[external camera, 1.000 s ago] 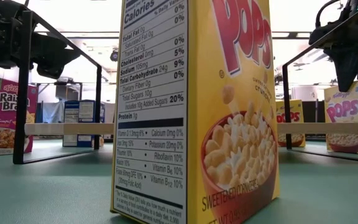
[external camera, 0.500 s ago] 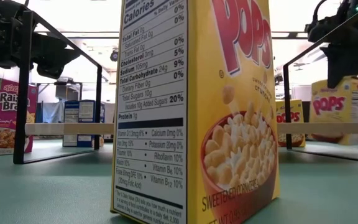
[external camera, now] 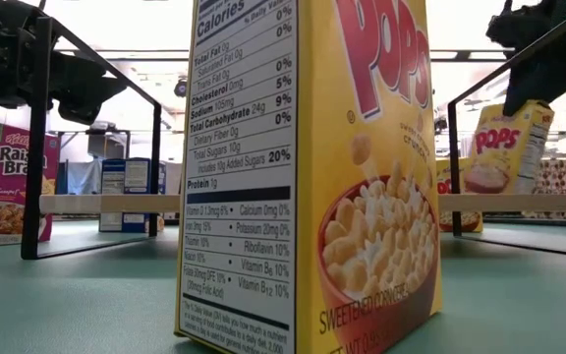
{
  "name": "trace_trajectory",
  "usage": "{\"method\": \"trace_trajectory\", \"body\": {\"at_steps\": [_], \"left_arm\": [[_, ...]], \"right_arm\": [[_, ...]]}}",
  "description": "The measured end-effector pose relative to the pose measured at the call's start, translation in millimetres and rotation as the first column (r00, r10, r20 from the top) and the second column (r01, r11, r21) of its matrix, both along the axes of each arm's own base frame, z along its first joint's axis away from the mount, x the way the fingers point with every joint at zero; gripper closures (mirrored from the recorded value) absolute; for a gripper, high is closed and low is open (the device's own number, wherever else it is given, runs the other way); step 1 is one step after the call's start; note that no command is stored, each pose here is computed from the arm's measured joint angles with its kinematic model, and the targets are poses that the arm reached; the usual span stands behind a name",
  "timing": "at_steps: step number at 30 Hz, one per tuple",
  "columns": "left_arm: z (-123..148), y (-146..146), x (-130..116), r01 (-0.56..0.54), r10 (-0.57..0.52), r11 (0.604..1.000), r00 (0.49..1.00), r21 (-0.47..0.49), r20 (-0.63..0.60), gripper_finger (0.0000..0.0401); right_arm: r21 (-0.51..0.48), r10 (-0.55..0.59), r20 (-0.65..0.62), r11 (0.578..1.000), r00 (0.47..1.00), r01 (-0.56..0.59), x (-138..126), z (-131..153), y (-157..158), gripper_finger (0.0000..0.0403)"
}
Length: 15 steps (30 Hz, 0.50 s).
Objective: Stack cereal on shelf
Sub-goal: Put the middle yellow cereal box on the shelf
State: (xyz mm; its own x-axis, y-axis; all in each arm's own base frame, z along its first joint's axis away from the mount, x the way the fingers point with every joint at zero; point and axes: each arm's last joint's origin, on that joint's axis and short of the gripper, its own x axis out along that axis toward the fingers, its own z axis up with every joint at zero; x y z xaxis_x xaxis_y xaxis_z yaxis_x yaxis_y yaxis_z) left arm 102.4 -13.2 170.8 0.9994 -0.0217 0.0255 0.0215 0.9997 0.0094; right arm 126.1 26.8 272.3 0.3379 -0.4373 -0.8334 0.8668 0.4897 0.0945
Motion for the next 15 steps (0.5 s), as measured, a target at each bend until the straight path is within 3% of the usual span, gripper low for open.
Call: {"method": "trace_trajectory", "body": {"at_steps": [7, 15], "left_arm": [[0, 0, 0, 0.000, 0.000, 1.000, 1.000, 0.000, 0.000, 0.0209], [0, 0, 0, 0.000, 0.000, 1.000, 1.000, 0.000, 0.000, 0.0209]], "right_arm": [[-0.188, 0.072, 0.074, 0.981, 0.995, -0.057, 9, 32, -1, 0.0257], [-0.355, 0.246, -0.059, 0.901, 0.967, -0.251, 30, 60, 4, 0.0257]]}}
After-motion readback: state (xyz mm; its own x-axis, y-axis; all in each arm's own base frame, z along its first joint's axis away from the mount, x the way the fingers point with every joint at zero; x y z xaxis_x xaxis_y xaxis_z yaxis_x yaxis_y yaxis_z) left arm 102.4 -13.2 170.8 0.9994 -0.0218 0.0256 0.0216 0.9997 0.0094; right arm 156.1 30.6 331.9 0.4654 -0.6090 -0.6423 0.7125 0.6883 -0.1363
